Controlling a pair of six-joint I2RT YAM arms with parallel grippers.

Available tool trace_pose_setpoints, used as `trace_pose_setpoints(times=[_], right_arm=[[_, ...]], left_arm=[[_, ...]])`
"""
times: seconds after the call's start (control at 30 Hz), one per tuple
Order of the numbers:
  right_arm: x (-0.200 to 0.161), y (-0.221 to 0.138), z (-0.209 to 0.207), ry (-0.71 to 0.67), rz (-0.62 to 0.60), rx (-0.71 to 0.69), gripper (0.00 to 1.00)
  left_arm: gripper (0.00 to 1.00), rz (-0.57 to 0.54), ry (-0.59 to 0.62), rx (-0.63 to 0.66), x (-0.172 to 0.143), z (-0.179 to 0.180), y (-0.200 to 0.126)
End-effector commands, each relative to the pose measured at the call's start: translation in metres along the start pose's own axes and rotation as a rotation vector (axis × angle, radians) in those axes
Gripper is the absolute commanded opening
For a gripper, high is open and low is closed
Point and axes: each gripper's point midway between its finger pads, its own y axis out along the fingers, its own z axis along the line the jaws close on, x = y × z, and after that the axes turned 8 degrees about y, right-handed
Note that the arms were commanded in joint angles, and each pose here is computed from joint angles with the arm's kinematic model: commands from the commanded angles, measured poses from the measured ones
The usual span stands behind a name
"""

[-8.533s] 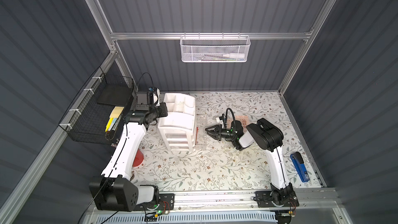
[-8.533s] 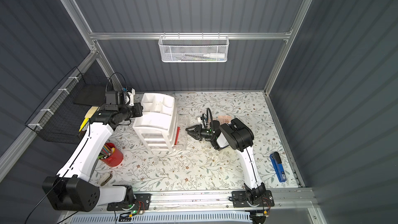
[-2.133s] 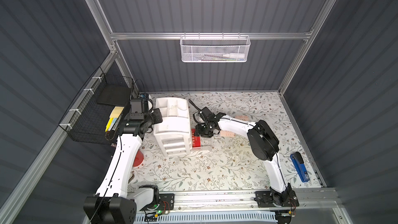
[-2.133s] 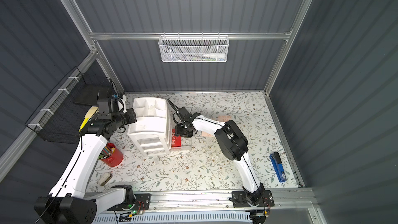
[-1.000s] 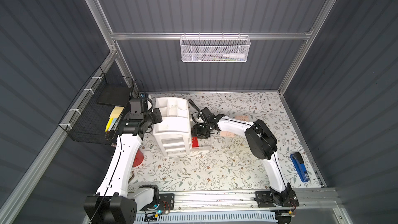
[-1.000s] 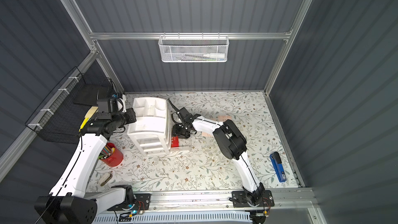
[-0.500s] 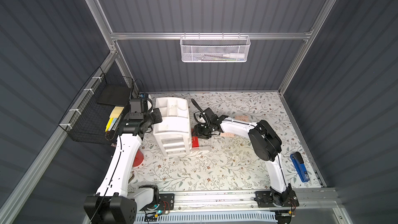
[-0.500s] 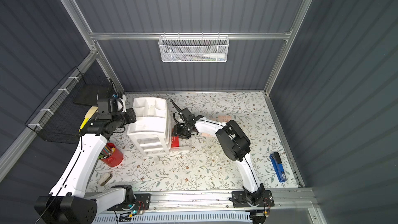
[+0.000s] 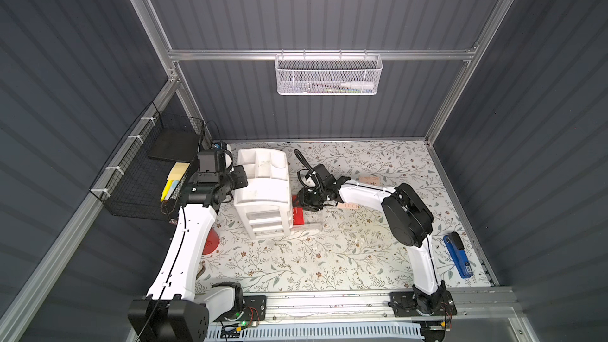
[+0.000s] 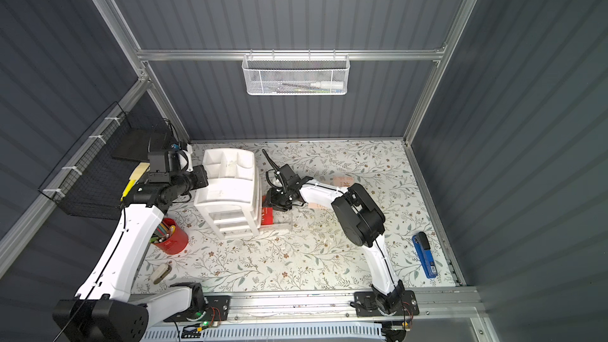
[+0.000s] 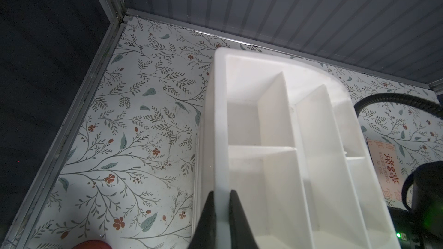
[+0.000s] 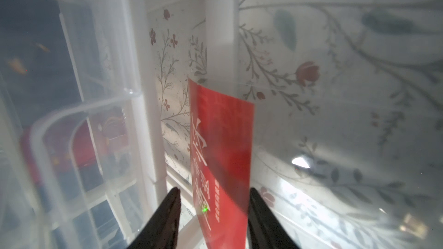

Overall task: Take the postcards out of the drawer
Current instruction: Pick up the postcard from the drawer.

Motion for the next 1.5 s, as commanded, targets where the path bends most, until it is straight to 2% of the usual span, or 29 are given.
trace_pose_setpoints(times=[0.0, 0.23, 0.5, 0.8, 1.47], right_arm=[[0.0, -0.015, 0.027, -0.045, -0.014, 0.078, 0.39], [0.0, -0.015, 0.024, -0.048, -0.016, 0.065, 0.2], [0.003, -0.018, 0.02, -0.054, -0.019, 0.053, 0.1], [0.008, -0.029, 0.025, -0.082, -0.028, 0.075, 0.04], [0.026, -0.1, 0.039, -0.139, -0.094, 0.128, 0.0]], left_arm=[[0.0, 0.102, 0.03, 0.011, -0.027, 0.005, 0.009], [0.0, 0.1, 0.031, 0.011, -0.027, 0.005, 0.009], [0.0, 0.102, 0.032, 0.013, -0.027, 0.005, 0.01], [0.0, 0.109, 0.032, 0.01, -0.029, 0.005, 0.011], [0.0, 0.115, 0.031, 0.007, -0.03, 0.004, 0.014]])
